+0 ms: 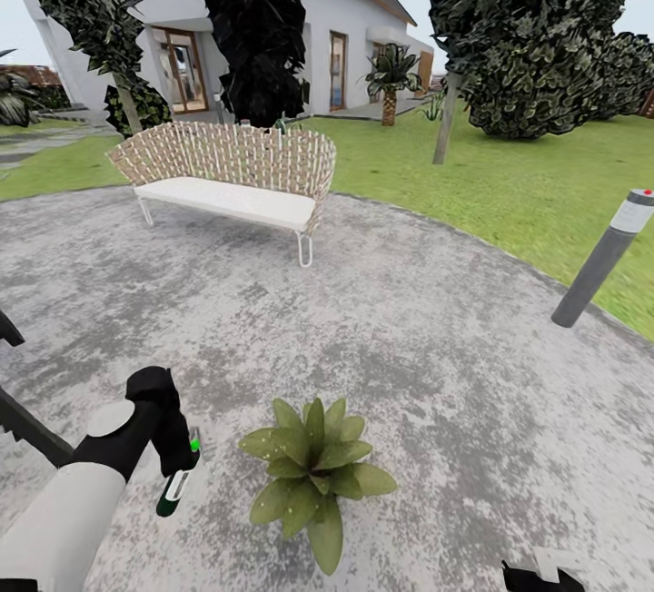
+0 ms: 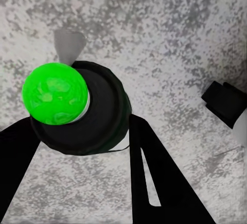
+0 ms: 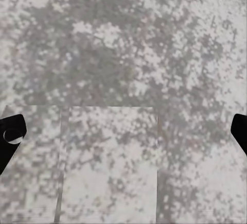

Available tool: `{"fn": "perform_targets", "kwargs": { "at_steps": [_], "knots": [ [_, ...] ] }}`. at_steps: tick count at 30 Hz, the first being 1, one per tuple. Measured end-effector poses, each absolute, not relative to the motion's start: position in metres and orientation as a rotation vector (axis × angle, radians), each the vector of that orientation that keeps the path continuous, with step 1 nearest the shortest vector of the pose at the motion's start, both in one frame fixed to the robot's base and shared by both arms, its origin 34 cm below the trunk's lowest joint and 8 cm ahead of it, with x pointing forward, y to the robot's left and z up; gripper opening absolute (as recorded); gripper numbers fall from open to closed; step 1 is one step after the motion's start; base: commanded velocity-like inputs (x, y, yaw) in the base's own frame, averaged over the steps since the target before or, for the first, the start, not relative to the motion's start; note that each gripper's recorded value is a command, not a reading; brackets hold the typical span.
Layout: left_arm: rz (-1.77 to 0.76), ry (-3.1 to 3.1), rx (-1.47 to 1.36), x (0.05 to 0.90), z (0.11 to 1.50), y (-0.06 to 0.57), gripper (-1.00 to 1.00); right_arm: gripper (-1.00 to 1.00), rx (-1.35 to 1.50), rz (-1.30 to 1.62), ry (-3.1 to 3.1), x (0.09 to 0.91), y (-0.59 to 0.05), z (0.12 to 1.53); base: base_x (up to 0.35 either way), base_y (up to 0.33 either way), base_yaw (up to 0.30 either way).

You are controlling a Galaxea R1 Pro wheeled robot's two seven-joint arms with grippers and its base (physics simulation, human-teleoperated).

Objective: Pick up the pesticide atomizer in the garden and spray insectifuge to fully cover both potted plants in the garden.

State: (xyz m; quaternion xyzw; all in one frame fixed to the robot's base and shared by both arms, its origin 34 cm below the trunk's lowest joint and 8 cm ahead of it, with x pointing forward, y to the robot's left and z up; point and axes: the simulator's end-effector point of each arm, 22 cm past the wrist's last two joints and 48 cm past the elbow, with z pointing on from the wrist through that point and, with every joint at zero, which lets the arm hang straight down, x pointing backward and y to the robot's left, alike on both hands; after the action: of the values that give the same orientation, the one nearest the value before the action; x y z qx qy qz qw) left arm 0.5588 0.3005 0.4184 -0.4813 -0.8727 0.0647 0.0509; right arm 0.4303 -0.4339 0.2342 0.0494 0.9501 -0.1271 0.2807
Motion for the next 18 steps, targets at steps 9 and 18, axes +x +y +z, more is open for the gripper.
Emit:
{"fn": "perform_targets", "kwargs": {
  "at_steps": [9,18],
  "knots": [
    [0.196,-2.673,-1.408,0.527,0.386,0.310,-1.00,1.00,0.132,-0.340,2.547,0.430,-0.434,0.234,0.005,0.001,0.029],
    [0.230,-2.699,-1.384,0.530,0.385,0.303,-1.00,1.00,0.131,-0.342,2.552,0.428,-0.433,0.232,0.000,0.000,0.080]
  ]
}}
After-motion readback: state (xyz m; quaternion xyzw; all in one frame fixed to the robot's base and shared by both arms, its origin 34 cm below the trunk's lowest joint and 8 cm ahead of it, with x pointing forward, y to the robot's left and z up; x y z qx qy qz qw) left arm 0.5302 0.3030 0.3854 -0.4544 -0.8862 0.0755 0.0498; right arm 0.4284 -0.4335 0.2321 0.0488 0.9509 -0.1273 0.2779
